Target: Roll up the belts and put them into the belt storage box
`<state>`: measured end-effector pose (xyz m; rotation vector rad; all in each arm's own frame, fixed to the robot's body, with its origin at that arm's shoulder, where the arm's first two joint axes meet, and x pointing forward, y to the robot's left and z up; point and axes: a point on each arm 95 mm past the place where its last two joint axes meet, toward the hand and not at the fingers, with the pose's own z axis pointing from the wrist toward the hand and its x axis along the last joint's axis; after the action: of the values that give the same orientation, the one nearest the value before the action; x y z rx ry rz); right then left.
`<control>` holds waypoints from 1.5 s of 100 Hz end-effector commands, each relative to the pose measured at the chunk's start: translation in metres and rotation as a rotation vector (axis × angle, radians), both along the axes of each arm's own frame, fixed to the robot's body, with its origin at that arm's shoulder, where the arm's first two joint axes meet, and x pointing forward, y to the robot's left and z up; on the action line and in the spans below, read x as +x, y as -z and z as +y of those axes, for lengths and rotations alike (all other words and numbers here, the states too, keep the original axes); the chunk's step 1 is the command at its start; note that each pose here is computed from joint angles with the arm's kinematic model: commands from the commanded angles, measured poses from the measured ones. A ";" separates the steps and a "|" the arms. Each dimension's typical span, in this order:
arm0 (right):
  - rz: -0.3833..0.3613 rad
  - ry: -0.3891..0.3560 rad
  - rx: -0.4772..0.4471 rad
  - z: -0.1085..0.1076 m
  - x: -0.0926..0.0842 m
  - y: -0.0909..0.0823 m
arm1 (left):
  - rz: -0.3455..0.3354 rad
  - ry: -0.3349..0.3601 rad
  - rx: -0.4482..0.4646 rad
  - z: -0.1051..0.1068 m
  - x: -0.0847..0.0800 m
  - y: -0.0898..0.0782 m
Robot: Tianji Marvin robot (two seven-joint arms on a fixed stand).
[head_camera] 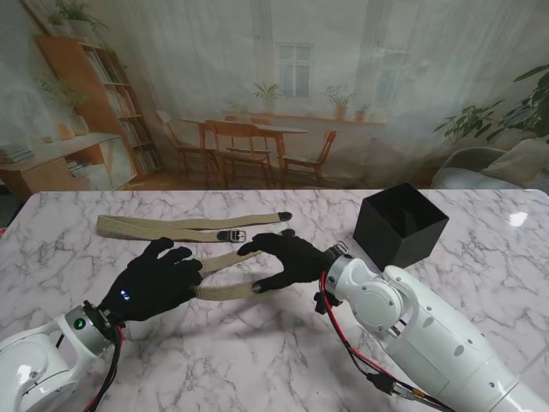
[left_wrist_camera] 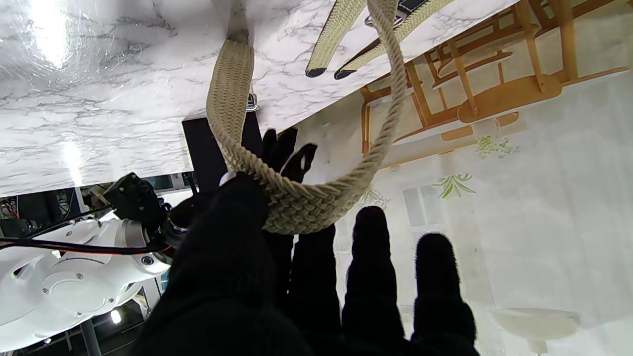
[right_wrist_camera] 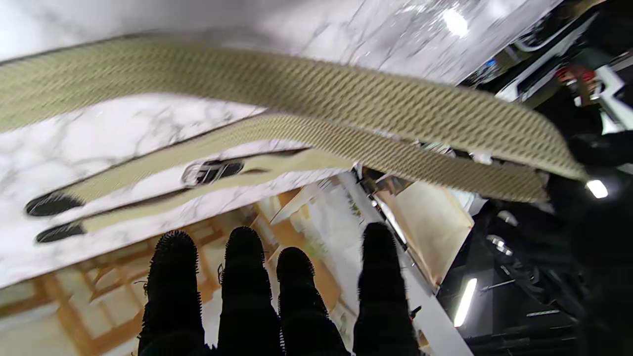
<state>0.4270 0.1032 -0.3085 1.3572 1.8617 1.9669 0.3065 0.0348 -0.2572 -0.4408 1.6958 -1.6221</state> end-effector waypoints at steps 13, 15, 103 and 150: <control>0.032 -0.060 0.024 0.014 -0.004 0.007 | 0.002 0.004 -0.009 0.000 -0.002 -0.002; 0.034 -0.063 0.029 0.015 -0.005 0.007 | 0.004 0.004 -0.011 0.001 -0.002 -0.002; 0.036 0.083 0.133 -0.008 -0.017 0.011 | 0.065 -0.014 -0.019 0.006 0.001 -0.003; -0.029 0.221 0.115 -0.026 0.003 0.006 | 0.046 -0.003 -0.031 0.007 -0.001 -0.006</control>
<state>0.4248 0.0821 -0.3145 1.4494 1.5664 2.0000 0.3072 0.0438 -0.2524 -0.5026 1.6968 -1.6452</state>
